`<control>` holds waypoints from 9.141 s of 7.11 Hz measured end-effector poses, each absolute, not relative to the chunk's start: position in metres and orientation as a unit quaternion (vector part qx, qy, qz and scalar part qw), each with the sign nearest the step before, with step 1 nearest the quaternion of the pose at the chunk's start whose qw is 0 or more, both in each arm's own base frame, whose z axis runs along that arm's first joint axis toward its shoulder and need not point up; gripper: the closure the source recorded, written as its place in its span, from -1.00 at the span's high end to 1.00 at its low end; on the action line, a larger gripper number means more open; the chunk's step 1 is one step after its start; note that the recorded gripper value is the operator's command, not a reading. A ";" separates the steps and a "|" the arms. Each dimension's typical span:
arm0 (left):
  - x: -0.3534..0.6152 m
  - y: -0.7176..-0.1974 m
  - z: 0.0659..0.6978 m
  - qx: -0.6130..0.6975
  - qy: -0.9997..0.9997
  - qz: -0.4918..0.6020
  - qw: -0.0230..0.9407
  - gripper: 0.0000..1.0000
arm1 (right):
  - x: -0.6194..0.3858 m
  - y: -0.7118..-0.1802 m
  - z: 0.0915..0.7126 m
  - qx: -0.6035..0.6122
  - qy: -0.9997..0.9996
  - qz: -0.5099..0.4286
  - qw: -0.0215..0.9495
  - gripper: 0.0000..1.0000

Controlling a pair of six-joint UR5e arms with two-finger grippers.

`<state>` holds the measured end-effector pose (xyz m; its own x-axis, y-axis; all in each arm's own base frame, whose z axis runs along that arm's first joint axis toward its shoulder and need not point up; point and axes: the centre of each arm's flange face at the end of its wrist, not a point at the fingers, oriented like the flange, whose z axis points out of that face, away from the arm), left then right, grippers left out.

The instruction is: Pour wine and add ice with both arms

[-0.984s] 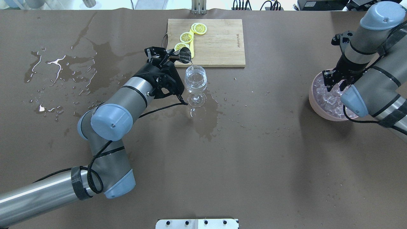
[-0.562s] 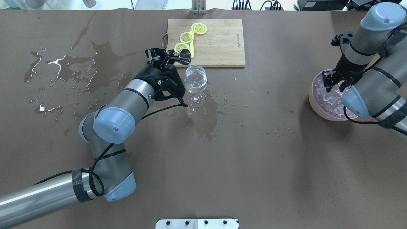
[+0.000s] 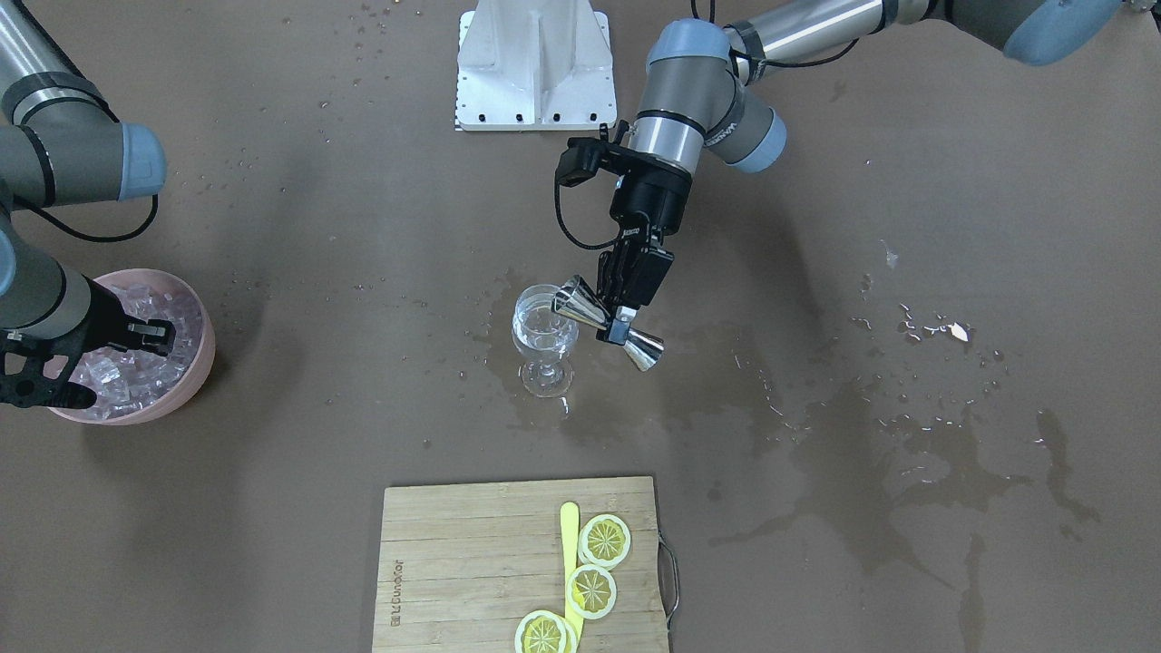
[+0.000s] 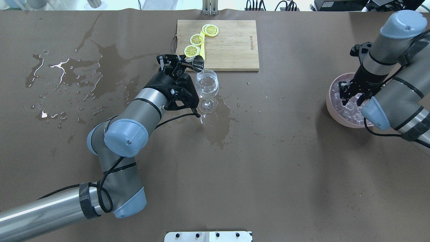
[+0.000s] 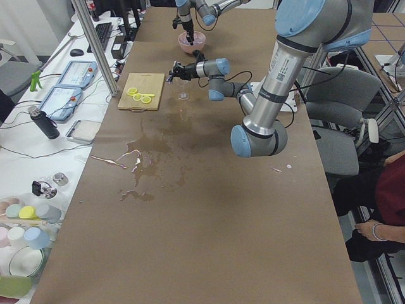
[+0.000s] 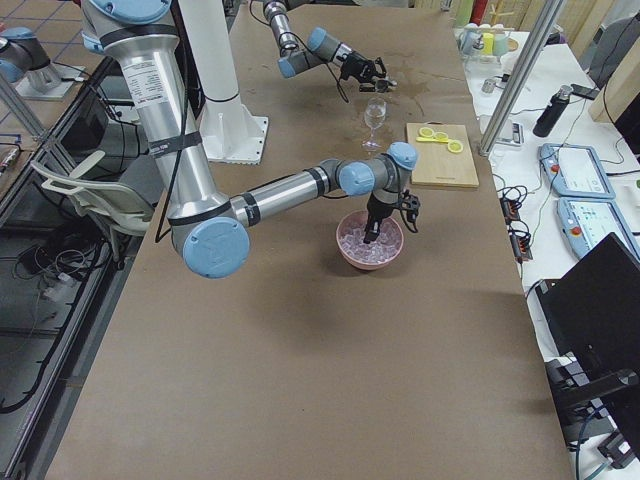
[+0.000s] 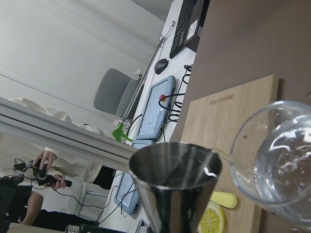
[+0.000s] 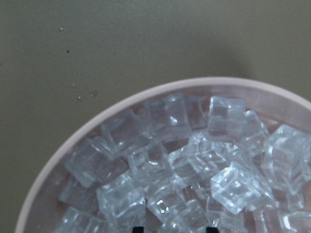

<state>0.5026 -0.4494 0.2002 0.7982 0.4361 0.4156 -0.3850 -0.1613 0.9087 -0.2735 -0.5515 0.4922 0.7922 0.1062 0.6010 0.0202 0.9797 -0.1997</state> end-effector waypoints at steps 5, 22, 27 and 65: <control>0.501 -0.446 0.192 0.696 -0.021 0.341 0.631 -1.00 | -0.276 -0.542 0.504 -0.108 -0.315 0.023 0.943 -0.20; 0.495 -0.453 0.179 0.654 -0.153 0.388 0.631 -1.00 | -0.257 -0.553 0.512 -0.107 -0.309 0.040 0.944 -0.19; 0.509 -0.438 0.176 0.649 -0.175 0.402 0.622 -1.00 | -0.257 -0.556 0.518 -0.110 -0.302 0.044 0.946 -0.56; 0.219 -0.491 0.651 0.486 0.376 -0.038 0.788 -1.00 | -0.495 -0.584 0.040 -0.009 -0.377 -0.017 0.926 0.69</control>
<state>0.2193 -0.4906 0.6513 0.7140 0.3062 -0.6297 0.4253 0.5248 0.7374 -0.4946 -0.5843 0.0404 0.7147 -0.0256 0.6990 0.0390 0.9992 -0.0033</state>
